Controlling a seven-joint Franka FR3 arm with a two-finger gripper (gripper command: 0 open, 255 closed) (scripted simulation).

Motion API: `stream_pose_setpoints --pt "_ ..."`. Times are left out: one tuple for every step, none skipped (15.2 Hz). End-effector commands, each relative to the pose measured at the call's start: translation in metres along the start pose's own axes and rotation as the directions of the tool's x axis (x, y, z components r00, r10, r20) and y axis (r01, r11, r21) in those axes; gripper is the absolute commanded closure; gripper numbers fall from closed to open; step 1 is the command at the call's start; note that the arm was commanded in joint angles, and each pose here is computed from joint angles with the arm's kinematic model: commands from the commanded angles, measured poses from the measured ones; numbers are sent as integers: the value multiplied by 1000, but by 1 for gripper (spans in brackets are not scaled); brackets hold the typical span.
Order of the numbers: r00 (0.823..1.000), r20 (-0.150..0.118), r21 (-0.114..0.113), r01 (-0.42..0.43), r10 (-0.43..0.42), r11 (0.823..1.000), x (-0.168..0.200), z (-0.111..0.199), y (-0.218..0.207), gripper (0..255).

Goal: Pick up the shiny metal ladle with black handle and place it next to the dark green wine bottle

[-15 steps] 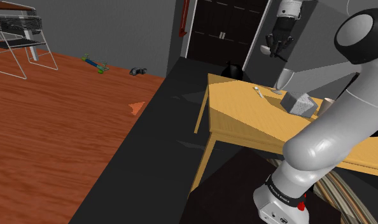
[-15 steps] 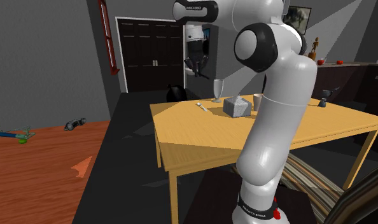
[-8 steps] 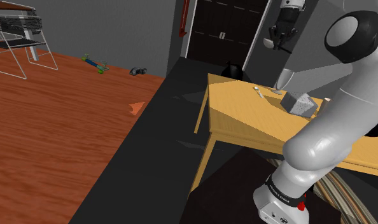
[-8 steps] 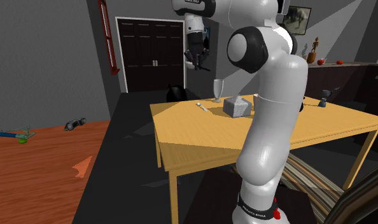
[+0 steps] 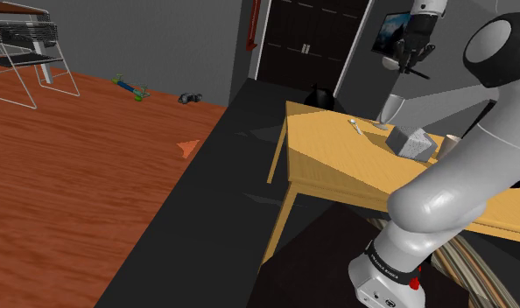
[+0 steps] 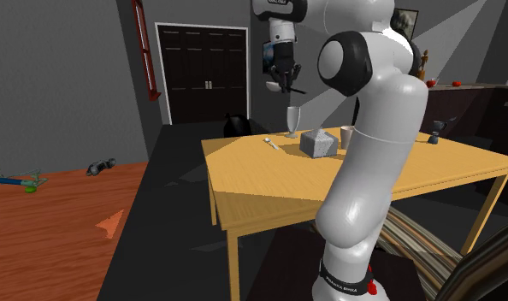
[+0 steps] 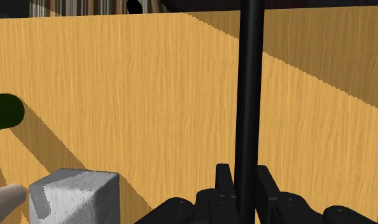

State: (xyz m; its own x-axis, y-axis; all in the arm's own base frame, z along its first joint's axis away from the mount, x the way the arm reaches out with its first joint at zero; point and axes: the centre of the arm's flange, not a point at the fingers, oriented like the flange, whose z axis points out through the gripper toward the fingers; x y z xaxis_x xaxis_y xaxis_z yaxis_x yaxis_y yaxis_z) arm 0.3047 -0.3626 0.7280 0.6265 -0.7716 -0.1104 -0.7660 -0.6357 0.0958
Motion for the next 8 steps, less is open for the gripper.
stream_pose_setpoints --pt "1000 0 0 2 -2 1000 -3 1 25 255" --pt "1000 0 0 2 -2 1000 -5 2 38 255" --pt "1000 0 0 2 -2 1000 -7 4 51 255" --pt "1000 0 0 2 -2 1000 -8 5 64 255" --pt "1000 0 0 2 -2 1000 -10 7 77 255" --pt "1000 0 0 2 -2 1000 -12 8 90 255" --pt "1000 0 0 2 -2 1000 -14 10 103 255" --pt "1000 0 0 2 -2 1000 -16 11 116 255"
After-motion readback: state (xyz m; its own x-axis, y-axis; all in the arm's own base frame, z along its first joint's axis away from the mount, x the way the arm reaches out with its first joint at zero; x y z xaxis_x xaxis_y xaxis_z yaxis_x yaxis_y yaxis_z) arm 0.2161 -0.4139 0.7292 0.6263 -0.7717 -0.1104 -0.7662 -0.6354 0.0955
